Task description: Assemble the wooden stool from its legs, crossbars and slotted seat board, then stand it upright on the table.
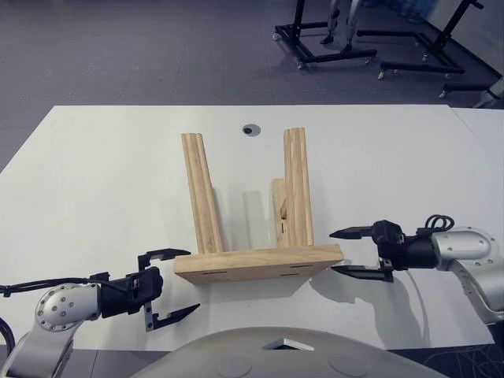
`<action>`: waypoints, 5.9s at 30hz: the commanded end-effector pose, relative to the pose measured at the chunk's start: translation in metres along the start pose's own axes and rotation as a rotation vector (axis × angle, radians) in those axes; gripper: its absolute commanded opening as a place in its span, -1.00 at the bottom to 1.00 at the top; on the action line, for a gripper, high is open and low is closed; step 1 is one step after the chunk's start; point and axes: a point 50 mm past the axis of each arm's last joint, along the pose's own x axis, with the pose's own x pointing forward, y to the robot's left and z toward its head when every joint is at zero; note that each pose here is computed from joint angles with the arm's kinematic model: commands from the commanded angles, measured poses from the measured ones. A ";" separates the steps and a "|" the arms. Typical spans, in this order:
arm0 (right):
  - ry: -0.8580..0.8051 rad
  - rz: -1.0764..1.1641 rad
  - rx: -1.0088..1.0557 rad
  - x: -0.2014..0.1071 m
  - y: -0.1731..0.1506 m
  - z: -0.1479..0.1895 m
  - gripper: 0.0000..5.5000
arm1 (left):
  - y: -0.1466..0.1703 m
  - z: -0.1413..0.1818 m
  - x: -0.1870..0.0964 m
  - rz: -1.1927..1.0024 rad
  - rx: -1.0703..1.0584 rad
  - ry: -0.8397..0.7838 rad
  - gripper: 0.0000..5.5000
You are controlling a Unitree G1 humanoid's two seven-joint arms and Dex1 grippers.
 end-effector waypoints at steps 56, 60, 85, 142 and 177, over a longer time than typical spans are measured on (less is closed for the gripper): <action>-0.336 0.467 0.268 0.009 0.032 0.109 -0.41 | 0.039 0.100 -0.021 -0.356 -0.559 -0.517 -0.51; -0.299 0.625 0.571 -0.021 0.031 0.137 -0.44 | 0.039 0.128 -0.033 -0.444 -0.729 -0.552 -0.51; -0.213 0.478 1.133 -0.019 -0.035 0.108 -0.34 | 0.073 0.095 -0.033 -0.118 -1.117 -0.707 0.14; -0.757 -0.142 0.405 0.061 -0.042 0.069 0.21 | 0.067 0.066 0.048 0.406 -0.435 -0.550 0.71; -0.976 -0.830 0.001 0.084 -0.035 0.129 0.21 | 0.106 0.092 0.064 1.057 -0.215 -0.683 0.71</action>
